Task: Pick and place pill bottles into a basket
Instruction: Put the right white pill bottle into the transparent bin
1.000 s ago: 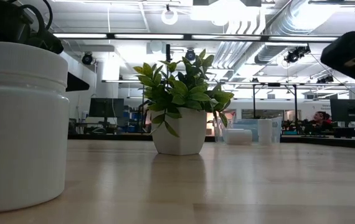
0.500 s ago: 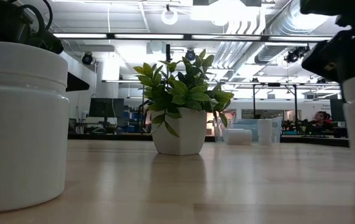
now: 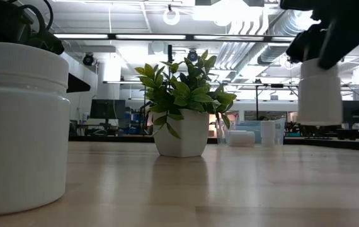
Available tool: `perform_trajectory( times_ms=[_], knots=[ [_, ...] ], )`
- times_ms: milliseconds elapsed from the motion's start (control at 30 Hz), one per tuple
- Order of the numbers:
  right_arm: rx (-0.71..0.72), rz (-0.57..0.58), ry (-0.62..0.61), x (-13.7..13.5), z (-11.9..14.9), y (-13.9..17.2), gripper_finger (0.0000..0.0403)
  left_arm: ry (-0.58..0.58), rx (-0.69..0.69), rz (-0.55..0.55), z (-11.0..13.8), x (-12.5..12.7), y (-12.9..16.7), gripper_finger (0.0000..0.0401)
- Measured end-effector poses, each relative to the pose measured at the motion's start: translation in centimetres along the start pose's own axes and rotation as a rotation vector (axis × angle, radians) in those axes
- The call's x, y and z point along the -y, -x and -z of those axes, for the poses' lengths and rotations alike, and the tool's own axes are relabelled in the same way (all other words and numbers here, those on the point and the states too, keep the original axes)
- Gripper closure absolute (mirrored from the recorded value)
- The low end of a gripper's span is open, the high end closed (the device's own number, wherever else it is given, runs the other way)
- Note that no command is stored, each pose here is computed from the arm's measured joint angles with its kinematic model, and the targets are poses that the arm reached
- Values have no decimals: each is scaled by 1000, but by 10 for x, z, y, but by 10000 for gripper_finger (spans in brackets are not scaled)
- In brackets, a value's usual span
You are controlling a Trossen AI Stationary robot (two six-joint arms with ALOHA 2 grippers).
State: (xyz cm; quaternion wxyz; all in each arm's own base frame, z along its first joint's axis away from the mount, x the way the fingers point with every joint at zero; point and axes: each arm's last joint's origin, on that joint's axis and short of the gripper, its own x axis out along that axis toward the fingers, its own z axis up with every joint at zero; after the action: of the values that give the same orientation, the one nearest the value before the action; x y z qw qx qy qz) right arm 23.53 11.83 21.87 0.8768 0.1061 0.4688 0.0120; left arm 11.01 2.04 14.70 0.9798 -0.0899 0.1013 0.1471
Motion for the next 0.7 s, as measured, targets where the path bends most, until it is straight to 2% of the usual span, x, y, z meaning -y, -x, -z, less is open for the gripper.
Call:
perform_trajectory(
  times_ms=[700],
  knots=[
    [43, 67, 7, 70, -31, 17, 255, 0, 1, -2, 0, 0, 0, 355]
  ],
)
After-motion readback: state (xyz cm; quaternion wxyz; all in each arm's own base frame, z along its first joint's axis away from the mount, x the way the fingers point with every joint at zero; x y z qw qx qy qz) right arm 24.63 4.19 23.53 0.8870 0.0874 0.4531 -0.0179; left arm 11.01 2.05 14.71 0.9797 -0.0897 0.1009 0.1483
